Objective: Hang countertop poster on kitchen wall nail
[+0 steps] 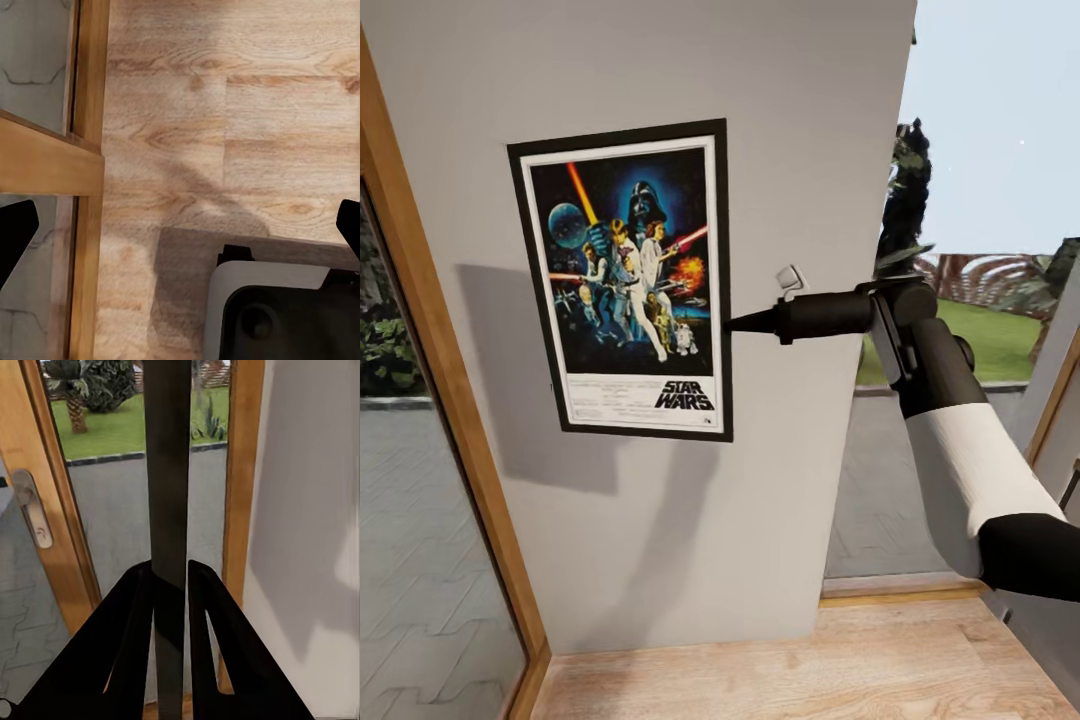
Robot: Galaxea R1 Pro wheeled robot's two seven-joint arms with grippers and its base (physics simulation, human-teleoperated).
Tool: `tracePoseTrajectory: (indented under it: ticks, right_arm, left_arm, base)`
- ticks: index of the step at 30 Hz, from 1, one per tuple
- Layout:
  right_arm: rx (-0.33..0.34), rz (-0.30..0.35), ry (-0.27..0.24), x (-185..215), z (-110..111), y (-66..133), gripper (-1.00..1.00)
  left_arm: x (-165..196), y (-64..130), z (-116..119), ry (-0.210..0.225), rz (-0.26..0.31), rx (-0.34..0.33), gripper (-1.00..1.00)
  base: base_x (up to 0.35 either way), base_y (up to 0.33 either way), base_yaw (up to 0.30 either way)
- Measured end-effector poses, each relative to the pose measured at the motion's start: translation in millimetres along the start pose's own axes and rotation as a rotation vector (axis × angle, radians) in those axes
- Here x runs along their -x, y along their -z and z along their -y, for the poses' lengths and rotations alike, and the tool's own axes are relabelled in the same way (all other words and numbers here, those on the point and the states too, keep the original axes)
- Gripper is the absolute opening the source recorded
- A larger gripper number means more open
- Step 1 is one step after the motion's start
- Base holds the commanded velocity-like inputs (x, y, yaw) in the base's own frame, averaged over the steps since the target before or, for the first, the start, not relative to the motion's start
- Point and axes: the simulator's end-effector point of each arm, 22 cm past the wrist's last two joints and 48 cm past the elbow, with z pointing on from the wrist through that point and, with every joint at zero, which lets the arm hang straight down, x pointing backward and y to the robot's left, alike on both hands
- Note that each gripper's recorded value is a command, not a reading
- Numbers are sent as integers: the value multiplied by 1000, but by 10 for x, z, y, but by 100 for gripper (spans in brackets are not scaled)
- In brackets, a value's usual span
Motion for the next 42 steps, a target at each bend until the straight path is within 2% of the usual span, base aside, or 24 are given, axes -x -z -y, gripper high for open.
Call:
tracePoseTrajectory:
  ticks: [4,13,33,42]
  right_arm:
    - [3,-1,-1,-11,6,53,-100]
    - [-3,63,-9,125,43,234,-100]
    - [-4,74,-6,155,38,257,-100]
    - [-4,74,-6,159,32,258,-100]
  left_arm:
    - [-4,0,0,0,-1,0,100]
    - [-5,0,0,0,-1,0,100]
    - [-6,0,-3,0,-1,0,100]
    - [-1,3,-33,-2,0,4,100]
  base:
    - [0,0,0]
    - [0,0,0]
    - [3,0,0]
    - [227,101,0]
